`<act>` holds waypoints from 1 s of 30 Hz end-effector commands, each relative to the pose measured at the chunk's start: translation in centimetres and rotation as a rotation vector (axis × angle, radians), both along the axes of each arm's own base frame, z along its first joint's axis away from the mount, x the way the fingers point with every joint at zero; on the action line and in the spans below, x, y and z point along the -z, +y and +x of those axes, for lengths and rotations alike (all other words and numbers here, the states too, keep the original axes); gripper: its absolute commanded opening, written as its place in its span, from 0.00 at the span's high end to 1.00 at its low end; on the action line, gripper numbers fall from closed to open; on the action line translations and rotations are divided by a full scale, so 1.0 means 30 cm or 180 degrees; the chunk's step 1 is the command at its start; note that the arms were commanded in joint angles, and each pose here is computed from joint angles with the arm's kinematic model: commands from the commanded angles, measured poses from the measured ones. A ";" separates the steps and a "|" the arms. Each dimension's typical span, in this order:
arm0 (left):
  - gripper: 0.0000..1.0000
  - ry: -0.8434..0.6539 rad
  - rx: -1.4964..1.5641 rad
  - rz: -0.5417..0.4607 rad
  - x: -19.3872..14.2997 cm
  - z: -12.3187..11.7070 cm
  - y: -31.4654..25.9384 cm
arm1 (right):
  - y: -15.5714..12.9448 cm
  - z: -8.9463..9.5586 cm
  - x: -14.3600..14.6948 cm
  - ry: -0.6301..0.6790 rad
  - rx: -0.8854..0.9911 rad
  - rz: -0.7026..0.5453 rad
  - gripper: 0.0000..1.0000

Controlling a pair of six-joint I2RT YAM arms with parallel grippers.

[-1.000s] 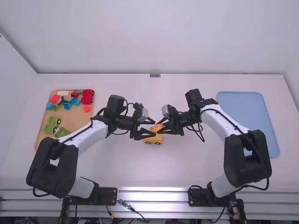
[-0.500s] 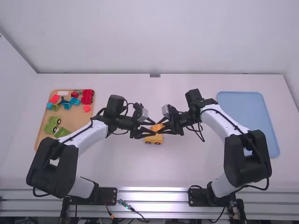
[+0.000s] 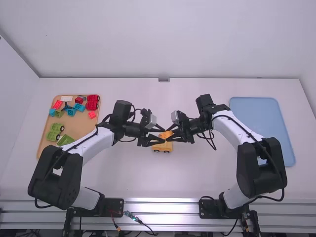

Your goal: Assemble lego blocks to make yellow taxi

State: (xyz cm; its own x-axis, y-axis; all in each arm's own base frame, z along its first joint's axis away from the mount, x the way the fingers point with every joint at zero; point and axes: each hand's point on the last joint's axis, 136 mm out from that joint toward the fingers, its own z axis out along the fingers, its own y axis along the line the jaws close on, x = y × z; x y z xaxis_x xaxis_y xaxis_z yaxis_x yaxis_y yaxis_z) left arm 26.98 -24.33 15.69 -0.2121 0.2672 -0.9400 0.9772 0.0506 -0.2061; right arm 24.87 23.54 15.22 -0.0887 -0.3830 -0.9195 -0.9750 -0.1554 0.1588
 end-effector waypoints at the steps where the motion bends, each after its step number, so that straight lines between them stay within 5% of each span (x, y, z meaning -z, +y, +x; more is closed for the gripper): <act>1: 0.46 -0.0027 0.0131 -0.0082 -0.024 -0.016 -0.020 | 0.005 0.013 -0.023 -0.0005 0.0004 0.0071 1.00; 12: 0.61 -0.0037 0.0132 -0.0063 -0.021 -0.017 -0.025 | 0.005 0.012 -0.022 -0.0013 0.0000 0.0072 1.00; 19: 0.62 -0.0054 0.0097 -0.0006 -0.011 -0.012 -0.029 | 0.005 0.012 -0.022 -0.0012 0.0001 0.0071 1.00; 30: 0.83 -0.0087 0.0121 -0.0043 -0.020 -0.012 -0.031 | 0.005 0.012 -0.022 -0.0012 0.0001 0.0070 1.00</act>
State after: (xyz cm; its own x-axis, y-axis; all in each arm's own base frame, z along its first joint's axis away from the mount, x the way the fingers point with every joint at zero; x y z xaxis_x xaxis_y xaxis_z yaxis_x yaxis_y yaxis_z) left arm 26.97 -24.72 15.28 -0.2173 0.2878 -0.9327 0.9761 0.0638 -0.2078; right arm 25.07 23.36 15.20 -0.0920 -0.3837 -0.9189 -0.9762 -0.1472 0.1592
